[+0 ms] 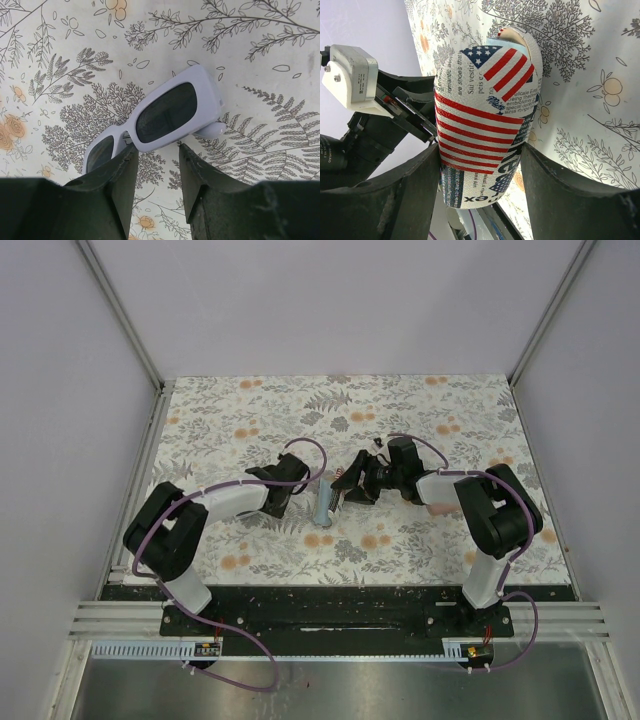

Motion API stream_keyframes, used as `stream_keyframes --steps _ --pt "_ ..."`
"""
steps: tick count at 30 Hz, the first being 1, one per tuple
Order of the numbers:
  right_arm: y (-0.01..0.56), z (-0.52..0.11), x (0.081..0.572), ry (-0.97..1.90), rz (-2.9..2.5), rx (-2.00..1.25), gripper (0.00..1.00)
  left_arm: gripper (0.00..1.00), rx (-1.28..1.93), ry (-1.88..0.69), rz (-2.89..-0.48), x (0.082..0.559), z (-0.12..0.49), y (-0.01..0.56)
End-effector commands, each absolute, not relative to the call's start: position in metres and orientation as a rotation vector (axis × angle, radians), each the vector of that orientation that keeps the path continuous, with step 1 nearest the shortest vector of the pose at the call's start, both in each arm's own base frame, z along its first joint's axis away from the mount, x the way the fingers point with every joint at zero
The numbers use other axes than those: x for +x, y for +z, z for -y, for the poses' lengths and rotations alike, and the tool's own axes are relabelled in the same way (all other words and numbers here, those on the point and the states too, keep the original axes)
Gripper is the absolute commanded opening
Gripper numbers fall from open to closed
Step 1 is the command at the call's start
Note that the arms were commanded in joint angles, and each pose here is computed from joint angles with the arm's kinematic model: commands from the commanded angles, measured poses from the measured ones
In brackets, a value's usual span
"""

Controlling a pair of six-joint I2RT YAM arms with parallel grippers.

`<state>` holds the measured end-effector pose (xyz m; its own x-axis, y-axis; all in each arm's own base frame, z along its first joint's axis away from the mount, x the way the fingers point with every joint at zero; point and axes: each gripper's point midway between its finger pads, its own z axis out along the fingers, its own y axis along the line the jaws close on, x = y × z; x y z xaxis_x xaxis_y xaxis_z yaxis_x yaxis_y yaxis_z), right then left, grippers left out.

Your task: Organize the sunglasses

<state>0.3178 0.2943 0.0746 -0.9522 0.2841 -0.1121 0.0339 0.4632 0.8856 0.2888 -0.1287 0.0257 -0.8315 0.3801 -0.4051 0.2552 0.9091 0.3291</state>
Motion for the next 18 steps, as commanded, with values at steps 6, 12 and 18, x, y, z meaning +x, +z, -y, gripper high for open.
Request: stream_keyframes --steps 6,12,18 --pt "0.101 -0.299 0.33 1.528 -2.399 0.203 0.65 0.4 0.459 0.431 -2.534 0.32 0.134 0.038" --pt "0.101 -0.297 0.326 1.516 -2.401 0.207 0.65 0.3 0.41 0.481 -2.623 0.324 0.125 0.024" --pt "0.102 -0.295 0.325 1.517 -2.399 0.211 0.65 0.17 0.413 0.423 -2.695 0.324 0.129 0.009"
